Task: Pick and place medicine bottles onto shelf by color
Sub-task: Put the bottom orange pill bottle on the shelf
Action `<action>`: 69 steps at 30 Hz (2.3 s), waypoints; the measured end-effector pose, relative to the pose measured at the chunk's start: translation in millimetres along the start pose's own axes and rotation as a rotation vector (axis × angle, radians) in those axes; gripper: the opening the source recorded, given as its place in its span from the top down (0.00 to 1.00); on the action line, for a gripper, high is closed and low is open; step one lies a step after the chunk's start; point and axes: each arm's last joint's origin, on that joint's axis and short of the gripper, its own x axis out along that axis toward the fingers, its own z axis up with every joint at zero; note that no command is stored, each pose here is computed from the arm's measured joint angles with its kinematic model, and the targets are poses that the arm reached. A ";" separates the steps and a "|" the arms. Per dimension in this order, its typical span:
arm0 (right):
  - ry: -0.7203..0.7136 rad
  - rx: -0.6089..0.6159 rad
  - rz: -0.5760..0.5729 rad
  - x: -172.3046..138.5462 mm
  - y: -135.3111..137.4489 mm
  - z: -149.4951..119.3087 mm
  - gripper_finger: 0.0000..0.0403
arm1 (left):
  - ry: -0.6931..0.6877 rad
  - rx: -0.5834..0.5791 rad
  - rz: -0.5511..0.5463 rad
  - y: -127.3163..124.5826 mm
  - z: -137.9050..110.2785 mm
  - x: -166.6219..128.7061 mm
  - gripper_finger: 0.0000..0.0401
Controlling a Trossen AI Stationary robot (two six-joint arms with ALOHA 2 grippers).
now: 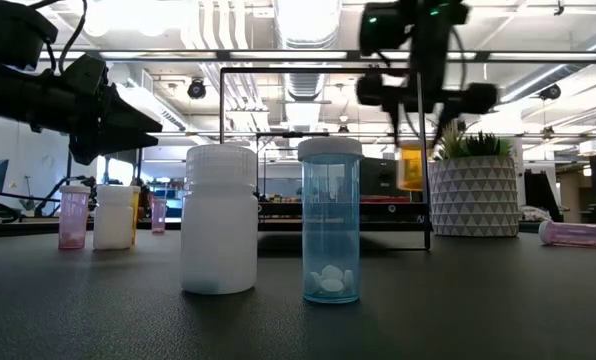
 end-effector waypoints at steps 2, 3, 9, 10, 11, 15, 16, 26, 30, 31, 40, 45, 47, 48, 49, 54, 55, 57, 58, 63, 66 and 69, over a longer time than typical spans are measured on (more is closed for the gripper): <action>-0.005 0.001 -0.005 0.6 15.0 5.9 0.50 | 0.000 0.000 0.000 0.0 0.0 0.0 0.57; -0.006 -0.002 -0.013 1.2 22.0 8.1 0.50 | 0.000 0.000 0.000 0.0 0.0 0.0 0.57; -0.002 0.001 -0.071 17.7 61.0 21.4 0.50 | 0.000 0.000 0.000 0.0 0.0 0.0 0.57; 0.001 -0.003 -0.072 18.0 65.8 23.7 0.50 | 0.000 0.000 0.000 0.0 0.0 0.0 0.57; 0.003 -0.006 -0.071 17.6 70.5 25.9 0.50 | 0.000 0.000 0.000 0.0 0.0 0.0 0.57; -0.007 -0.012 -0.052 15.3 86.0 32.2 0.50 | 0.000 0.000 0.000 0.0 0.0 0.0 0.57; -0.010 -0.014 -0.042 14.9 90.0 33.0 0.50 | 0.000 0.000 0.000 0.0 0.0 0.0 0.57; 0.005 -0.058 -0.089 35.1 124.9 44.0 0.50 | 0.000 0.000 0.000 0.0 0.0 0.0 0.57; 0.006 -0.088 -0.085 36.7 136.1 50.1 0.50 | 0.000 0.000 0.000 0.0 0.0 0.0 0.57; 0.005 -0.090 -0.082 36.8 137.9 52.2 0.50 | 0.000 0.000 0.000 0.0 0.0 0.0 0.57; -0.002 -0.108 -0.061 42.0 144.9 68.8 0.50 | 0.000 0.000 0.000 0.0 0.0 0.0 0.57; 0.034 -0.103 -0.057 47.6 145.4 74.1 0.50 | 0.000 0.000 0.000 0.0 0.0 0.0 0.57; 0.042 -0.101 -0.053 48.6 145.5 75.7 0.50 | 0.000 0.000 0.000 0.0 0.0 0.0 0.57; 0.042 -0.105 -0.051 48.6 145.8 76.0 0.50 | 0.000 0.000 0.000 0.0 0.0 0.0 0.57; 0.040 -0.108 -0.046 48.6 146.2 76.4 0.50 | 0.000 0.000 0.000 0.0 0.0 0.0 0.57; 0.036 -0.109 -0.033 48.5 147.3 77.1 0.50 | 0.000 0.000 0.000 0.0 0.0 0.0 0.57; 0.035 -0.111 -0.034 48.5 147.3 77.0 0.49 | 0.000 0.000 0.000 0.0 0.0 0.0 0.57; 0.036 -0.117 -0.035 48.6 147.2 76.7 0.48 | 0.000 0.000 0.000 0.0 0.0 0.0 0.57; 0.036 -0.119 -0.036 48.6 147.2 76.1 0.47 | 0.000 0.000 0.000 0.0 0.0 0.0 0.57; 0.035 -0.118 -0.046 49.7 146.4 75.9 0.39 | 0.000 0.000 0.000 0.0 0.0 0.0 0.57; 0.035 -0.122 -0.046 49.4 146.3 75.9 0.33 | 0.000 0.000 0.000 0.0 0.0 0.0 0.57; 0.034 -0.125 -0.039 44.5 146.7 75.2 0.27 | 0.000 0.000 0.000 0.0 0.0 0.0 0.57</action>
